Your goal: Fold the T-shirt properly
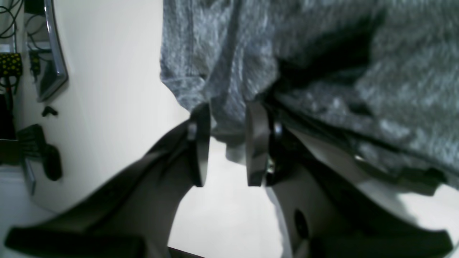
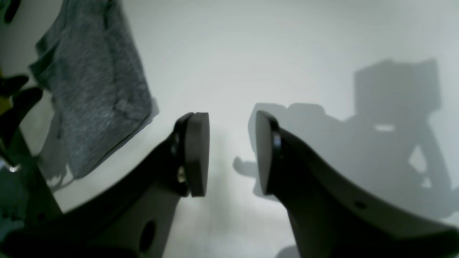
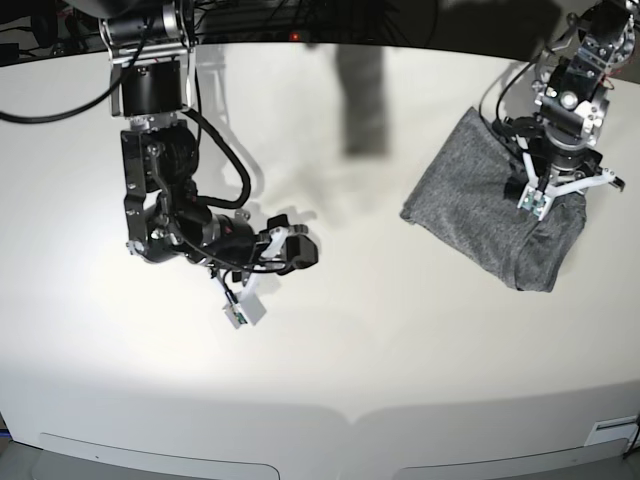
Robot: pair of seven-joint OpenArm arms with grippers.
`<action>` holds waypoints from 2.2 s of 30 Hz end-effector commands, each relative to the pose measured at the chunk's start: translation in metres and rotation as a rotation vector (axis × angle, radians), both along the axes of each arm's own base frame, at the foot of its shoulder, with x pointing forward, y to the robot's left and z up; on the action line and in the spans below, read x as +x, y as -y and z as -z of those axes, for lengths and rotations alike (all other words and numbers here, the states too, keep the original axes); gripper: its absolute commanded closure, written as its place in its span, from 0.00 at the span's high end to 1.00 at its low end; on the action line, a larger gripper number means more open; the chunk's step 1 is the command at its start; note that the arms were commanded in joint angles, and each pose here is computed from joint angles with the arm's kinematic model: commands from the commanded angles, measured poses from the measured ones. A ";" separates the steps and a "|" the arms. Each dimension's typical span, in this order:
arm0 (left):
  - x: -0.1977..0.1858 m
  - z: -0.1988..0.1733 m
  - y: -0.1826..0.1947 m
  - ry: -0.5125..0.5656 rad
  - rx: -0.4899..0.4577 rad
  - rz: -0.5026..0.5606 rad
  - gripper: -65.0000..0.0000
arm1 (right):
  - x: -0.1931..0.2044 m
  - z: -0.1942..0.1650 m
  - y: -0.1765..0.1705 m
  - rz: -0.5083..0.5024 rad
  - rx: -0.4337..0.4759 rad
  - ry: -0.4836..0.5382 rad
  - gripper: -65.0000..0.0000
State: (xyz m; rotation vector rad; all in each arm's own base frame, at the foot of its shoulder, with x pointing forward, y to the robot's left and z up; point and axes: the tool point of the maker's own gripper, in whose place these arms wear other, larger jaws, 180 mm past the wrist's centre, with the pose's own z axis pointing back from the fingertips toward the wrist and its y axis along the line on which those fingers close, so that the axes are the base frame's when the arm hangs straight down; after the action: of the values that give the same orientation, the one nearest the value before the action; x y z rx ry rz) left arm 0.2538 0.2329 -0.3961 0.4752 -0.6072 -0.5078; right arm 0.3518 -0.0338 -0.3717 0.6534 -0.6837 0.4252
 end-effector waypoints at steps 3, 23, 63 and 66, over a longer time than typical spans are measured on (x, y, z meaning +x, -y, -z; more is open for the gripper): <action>0.018 -0.016 0.004 0.094 -0.022 0.035 0.25 | 0.013 -0.020 -0.002 0.001 0.029 0.059 0.34; 0.078 -0.009 -0.036 0.112 0.081 -0.033 0.25 | 0.010 -0.017 -0.002 -0.007 0.018 0.044 0.34; 0.013 0.043 -0.023 -0.066 0.020 -0.060 0.25 | -0.024 -0.002 -0.214 -0.348 0.092 0.311 0.34; 0.014 0.045 -0.012 -0.061 -0.007 -0.058 0.25 | -0.040 0.035 -0.212 -0.408 0.011 0.249 0.34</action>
State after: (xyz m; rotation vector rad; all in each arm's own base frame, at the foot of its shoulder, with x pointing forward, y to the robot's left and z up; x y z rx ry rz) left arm 0.2635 0.2470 -0.4453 0.4781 -0.5207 -0.4629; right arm 0.3023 0.1723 -0.4199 0.7653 -0.7561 0.8666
